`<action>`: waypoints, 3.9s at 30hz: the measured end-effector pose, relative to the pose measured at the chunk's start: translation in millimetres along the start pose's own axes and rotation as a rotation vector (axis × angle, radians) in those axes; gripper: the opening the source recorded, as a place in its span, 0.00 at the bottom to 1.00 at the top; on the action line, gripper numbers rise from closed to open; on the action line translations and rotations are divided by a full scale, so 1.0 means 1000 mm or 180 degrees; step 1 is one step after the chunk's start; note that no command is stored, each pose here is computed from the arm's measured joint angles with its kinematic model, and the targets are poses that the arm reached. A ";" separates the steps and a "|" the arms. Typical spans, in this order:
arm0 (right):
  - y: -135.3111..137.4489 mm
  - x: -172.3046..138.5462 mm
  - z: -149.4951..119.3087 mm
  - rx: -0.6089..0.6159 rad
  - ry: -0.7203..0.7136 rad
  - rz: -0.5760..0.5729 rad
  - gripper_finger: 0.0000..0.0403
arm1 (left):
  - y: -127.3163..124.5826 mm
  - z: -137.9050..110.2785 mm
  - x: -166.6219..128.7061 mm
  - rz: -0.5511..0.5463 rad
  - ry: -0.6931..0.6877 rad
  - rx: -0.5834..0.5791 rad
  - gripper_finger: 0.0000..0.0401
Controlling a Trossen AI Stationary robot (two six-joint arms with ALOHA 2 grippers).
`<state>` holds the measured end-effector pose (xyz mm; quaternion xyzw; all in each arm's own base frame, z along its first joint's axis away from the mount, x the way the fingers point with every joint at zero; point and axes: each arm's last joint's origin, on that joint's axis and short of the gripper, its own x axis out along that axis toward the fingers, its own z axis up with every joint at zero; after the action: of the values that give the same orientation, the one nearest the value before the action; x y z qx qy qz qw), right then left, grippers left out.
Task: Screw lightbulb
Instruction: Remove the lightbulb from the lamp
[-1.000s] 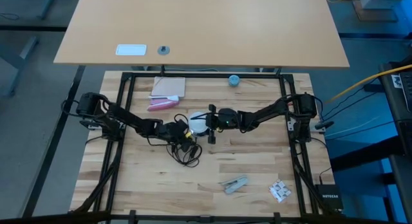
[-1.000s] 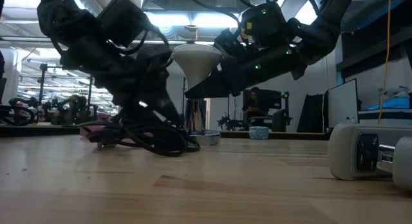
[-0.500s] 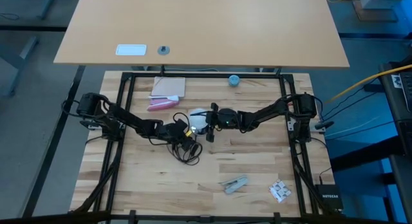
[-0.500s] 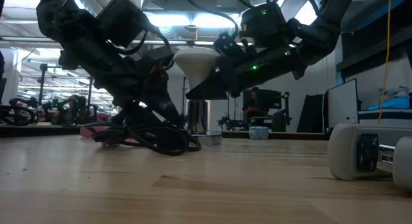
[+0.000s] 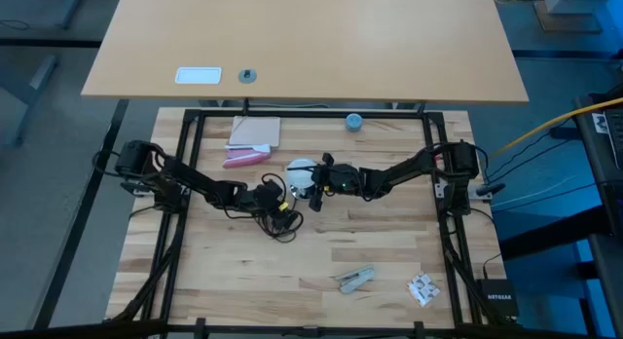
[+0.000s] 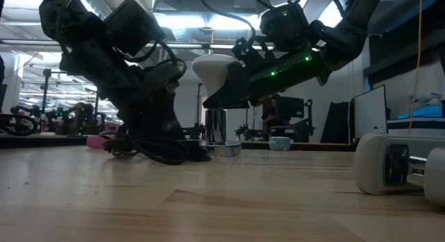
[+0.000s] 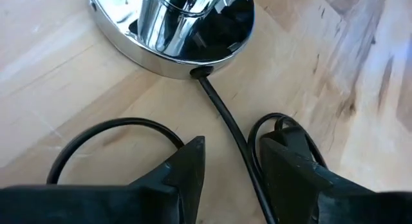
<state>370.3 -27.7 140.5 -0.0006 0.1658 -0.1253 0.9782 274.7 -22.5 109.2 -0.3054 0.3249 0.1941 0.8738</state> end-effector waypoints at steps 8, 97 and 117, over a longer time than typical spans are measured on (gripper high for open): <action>0.001 0.000 0.000 0.0000 -0.0001 0.0080 0.39 | 0.002 -0.002 0.000 0.0071 0.0068 0.0453 0.36; 0.009 -0.001 0.000 -0.0333 -0.0040 0.1002 0.39 | -0.035 0.003 -0.036 -0.0368 -0.0563 0.0957 0.36; 0.010 -0.002 -0.001 -0.0329 -0.0032 0.1188 0.39 | -0.013 -0.009 0.007 0.0221 -0.0646 0.0784 0.36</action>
<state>371.1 -17.1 140.0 -0.0207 0.1644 0.0670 0.9839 282.4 -37.6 104.4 -0.1633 0.2667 0.2127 0.9257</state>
